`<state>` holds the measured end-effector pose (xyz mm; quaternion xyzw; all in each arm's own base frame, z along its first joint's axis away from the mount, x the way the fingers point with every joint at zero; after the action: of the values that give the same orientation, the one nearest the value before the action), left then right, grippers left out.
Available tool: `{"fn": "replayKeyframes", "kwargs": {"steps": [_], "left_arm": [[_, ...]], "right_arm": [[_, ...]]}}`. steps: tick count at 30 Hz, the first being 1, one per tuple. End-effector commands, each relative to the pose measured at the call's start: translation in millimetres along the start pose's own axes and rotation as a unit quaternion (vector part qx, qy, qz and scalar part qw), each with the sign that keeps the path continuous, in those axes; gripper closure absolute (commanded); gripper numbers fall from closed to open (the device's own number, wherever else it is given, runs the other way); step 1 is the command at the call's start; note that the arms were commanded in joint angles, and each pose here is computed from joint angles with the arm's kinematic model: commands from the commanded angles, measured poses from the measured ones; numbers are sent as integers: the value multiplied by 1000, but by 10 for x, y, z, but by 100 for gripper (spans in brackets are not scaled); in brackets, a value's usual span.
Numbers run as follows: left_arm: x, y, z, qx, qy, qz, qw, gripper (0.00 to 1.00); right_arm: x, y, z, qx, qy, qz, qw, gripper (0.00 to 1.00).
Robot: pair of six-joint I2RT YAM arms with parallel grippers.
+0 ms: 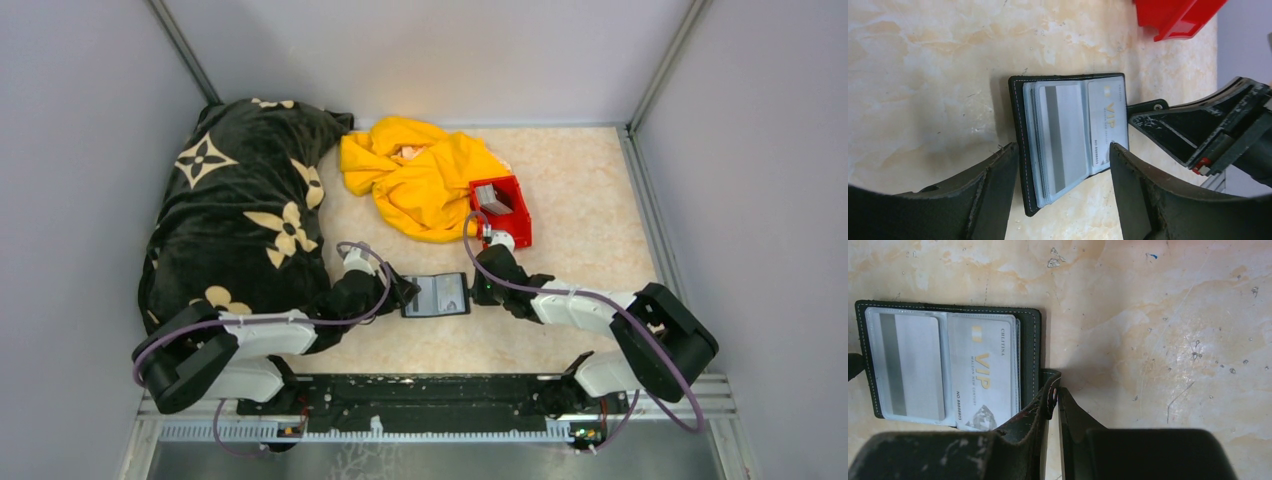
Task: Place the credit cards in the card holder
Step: Close the card holder at the center of the board.
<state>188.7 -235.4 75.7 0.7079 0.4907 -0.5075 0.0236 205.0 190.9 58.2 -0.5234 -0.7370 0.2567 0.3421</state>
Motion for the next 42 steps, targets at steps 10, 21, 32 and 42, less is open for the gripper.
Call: {"fn": "replayKeyframes", "kwargs": {"steps": [10, 21, 32, 42], "left_arm": [[-315, -52, -44, 3, -11, 89, 996, 27], [-533, -30, -46, 16, -13, 138, 990, 28], [-646, -38, -53, 21, -19, 166, 986, 28], [-771, 62, 4, 41, -30, 196, 979, 27]], "right_arm": [[77, -11, -81, -13, 0, -20, 1000, 88], [57, -9, -77, -12, -3, -13, 1000, 88], [49, -5, -92, -9, -6, -5, 1000, 88], [33, -17, -103, -10, -8, 1, 1000, 89]]}}
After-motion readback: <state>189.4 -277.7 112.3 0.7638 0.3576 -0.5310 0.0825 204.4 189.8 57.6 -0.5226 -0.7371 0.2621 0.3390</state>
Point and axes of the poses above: each gripper's point midway between its finger pads, its own y axis out along the fingers, its own x axis along the line the jaws close on, z = x × y, the point moved 5 cm from there along -y, back along the fingers, and after that the axes turned 6 degrees about -y, right-handed, at the moved point
